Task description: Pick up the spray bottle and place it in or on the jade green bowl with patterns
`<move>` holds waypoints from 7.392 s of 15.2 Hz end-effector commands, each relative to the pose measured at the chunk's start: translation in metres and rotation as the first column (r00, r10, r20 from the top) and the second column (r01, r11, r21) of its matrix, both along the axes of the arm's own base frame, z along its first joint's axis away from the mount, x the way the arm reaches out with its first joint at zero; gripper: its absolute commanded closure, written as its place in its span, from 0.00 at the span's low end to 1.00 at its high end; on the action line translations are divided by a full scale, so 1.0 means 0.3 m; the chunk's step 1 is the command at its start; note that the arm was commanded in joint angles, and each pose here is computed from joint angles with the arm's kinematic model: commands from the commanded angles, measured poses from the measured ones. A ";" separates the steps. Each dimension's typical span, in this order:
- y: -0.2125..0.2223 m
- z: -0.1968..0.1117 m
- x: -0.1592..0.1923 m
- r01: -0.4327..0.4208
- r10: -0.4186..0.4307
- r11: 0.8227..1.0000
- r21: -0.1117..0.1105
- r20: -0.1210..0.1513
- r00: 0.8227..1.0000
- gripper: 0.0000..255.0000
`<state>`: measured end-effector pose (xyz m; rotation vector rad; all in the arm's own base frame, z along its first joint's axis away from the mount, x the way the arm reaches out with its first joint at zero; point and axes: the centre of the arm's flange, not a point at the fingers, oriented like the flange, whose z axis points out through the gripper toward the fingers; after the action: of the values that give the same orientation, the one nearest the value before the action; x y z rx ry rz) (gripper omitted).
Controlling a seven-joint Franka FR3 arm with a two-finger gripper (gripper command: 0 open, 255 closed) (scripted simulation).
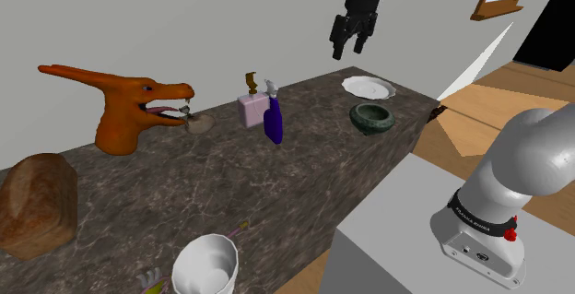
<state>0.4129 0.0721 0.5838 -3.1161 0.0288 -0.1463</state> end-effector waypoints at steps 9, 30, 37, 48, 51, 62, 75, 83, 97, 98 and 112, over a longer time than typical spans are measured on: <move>0.148 -0.205 0.367 -0.004 0.004 1.000 -0.012 -0.028 1.000 0.00; 0.293 -0.550 0.725 -0.008 0.007 1.000 -0.025 -0.056 0.998 0.00; 0.293 -0.550 0.725 -0.008 0.007 1.000 -0.025 -0.056 0.998 1.00; 0.293 -0.479 0.725 -0.008 0.007 1.000 -0.025 -0.056 0.998 1.00; 0.293 -0.426 0.725 -0.008 0.007 1.000 -0.025 -0.056 0.998 1.00; 0.293 -0.233 0.725 -0.008 0.007 1.000 -0.025 -0.056 0.998 1.00; 0.293 -0.004 0.725 -0.008 0.007 1.000 -0.025 -0.056 0.998 1.00; 0.076 0.079 0.588 -0.008 0.007 1.000 -0.025 -0.056 0.998 1.00; -0.431 0.218 0.267 -0.008 0.007 1.000 -0.025 -0.056 0.998 1.00; -0.468 0.227 0.244 -0.008 0.007 1.000 -0.025 -0.056 0.998 1.00; -0.855 0.280 -0.001 -0.008 0.007 1.000 -0.025 -0.056 0.998 1.00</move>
<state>0.4133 -0.1834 0.6716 -3.1441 0.0171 -0.0600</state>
